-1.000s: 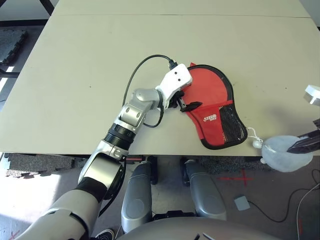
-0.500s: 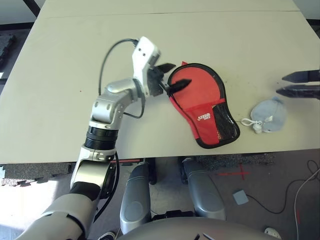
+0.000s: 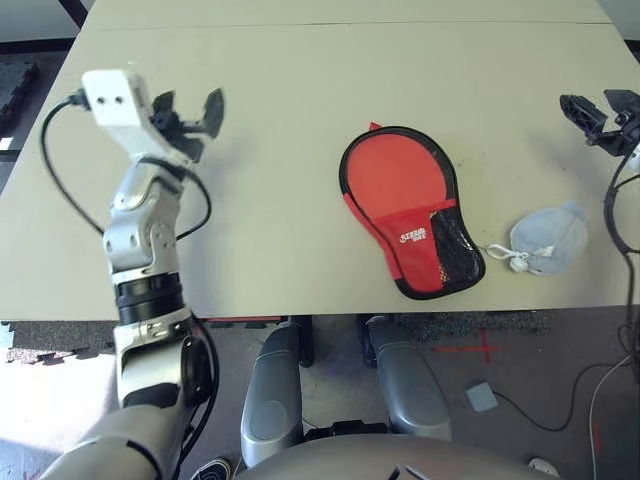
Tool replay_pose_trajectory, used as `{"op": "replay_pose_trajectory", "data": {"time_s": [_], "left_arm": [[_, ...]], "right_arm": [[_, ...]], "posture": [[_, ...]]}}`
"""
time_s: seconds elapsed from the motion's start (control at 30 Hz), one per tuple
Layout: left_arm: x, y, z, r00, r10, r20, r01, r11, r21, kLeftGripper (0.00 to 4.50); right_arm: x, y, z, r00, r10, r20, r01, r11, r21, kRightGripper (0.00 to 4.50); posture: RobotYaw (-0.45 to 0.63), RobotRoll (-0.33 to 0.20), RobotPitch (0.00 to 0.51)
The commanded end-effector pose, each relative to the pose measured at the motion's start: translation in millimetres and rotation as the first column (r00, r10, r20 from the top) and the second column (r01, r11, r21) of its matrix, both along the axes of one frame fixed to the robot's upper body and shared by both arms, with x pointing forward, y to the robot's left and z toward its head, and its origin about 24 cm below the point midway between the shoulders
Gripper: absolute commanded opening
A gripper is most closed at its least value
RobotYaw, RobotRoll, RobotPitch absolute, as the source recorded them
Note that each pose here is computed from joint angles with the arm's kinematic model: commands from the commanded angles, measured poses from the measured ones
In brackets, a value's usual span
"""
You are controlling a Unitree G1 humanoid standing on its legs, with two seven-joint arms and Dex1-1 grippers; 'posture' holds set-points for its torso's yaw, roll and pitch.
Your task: Store the ping-pong paddle in its case and zip it.
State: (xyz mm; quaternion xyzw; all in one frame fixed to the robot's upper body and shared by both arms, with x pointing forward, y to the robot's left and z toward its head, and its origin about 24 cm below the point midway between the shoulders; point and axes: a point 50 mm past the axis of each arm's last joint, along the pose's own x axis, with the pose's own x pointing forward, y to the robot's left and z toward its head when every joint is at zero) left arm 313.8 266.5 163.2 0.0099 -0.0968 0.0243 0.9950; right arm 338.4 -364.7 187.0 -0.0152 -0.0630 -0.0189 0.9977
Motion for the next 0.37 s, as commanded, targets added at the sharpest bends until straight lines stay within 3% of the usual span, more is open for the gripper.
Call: {"op": "replay_pose_trajectory", "data": {"time_s": [0.03,0.37], "left_arm": [[-8.1,16.5,-10.8,0.997,0.081,-0.014,-0.081,0.996,0.024,4.5],[-14.2,24.3,-18.7,0.992,0.126,-0.009,-0.125,0.991,0.049,4.5]], "right_arm": [[-9.4,-13.1,-19.2,0.993,-0.12,0.007,0.12,0.993,0.015,4.47],[-14.9,-16.1,-41.0,0.975,-0.22,0.01,0.219,0.974,0.052,4.47]], "posture": [[-0.01,0.0,0.273],[0.02,0.0,0.282]]}}
